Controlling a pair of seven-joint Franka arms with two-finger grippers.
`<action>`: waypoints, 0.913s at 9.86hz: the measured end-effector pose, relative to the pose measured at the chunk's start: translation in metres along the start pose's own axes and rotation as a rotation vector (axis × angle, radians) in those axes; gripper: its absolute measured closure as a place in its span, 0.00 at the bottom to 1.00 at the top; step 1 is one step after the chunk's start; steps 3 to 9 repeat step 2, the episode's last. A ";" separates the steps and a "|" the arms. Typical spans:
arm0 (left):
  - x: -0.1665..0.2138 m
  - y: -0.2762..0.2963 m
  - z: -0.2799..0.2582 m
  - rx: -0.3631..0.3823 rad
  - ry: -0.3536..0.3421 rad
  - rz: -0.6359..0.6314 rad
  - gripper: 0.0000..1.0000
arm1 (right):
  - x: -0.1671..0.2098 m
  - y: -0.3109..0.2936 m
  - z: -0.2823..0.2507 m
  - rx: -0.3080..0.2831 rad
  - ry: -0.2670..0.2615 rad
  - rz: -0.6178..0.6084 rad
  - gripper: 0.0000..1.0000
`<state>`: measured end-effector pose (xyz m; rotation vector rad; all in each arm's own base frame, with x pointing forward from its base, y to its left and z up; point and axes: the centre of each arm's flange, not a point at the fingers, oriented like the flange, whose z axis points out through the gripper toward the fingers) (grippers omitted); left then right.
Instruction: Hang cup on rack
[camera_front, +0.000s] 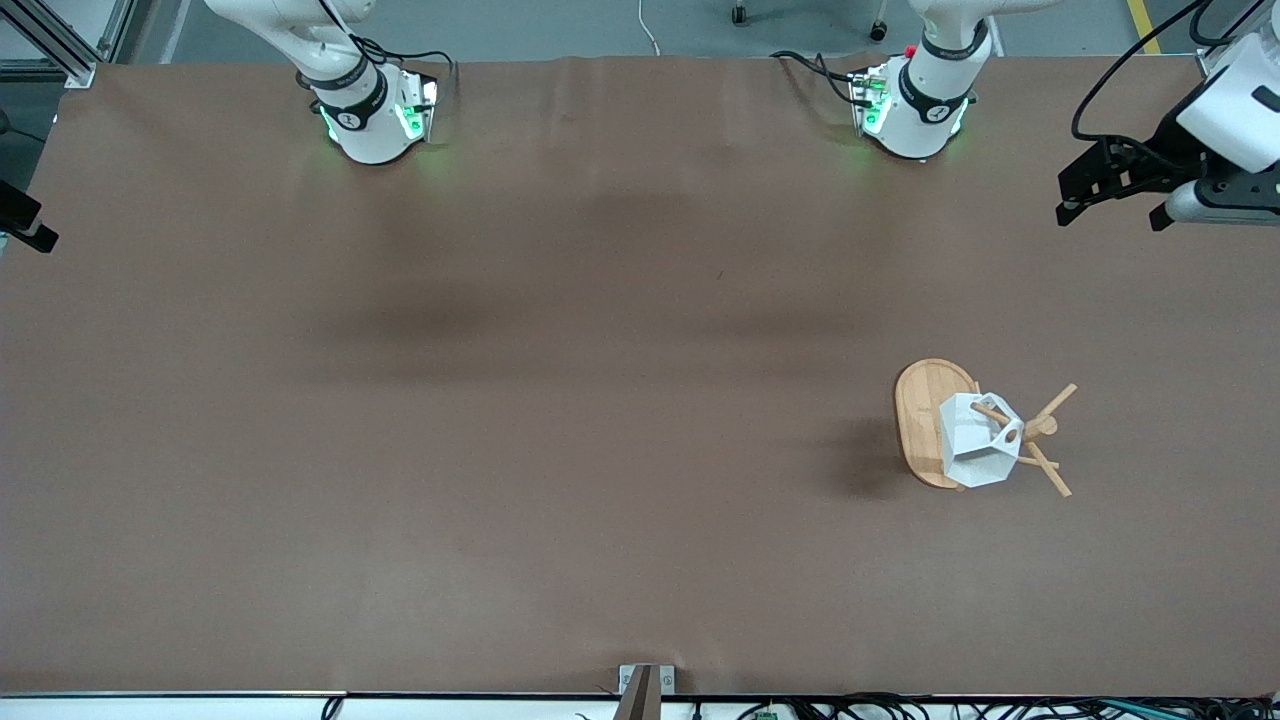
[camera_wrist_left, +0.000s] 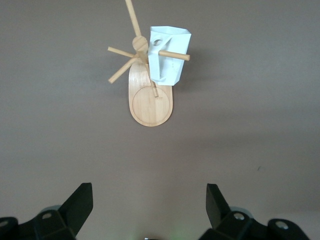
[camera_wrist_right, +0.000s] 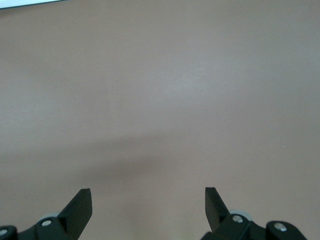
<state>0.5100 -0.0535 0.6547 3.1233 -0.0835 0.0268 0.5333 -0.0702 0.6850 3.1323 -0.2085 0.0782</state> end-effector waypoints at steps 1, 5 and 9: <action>-0.001 -0.006 -0.002 0.001 0.003 -0.011 0.00 | 0.000 0.000 0.000 0.000 0.000 0.000 0.00; -0.001 -0.007 -0.002 0.001 0.004 -0.014 0.00 | 0.000 0.000 0.000 -0.001 0.000 0.000 0.00; -0.001 -0.007 -0.002 0.001 0.004 -0.014 0.00 | 0.000 0.000 0.000 -0.001 0.000 0.000 0.00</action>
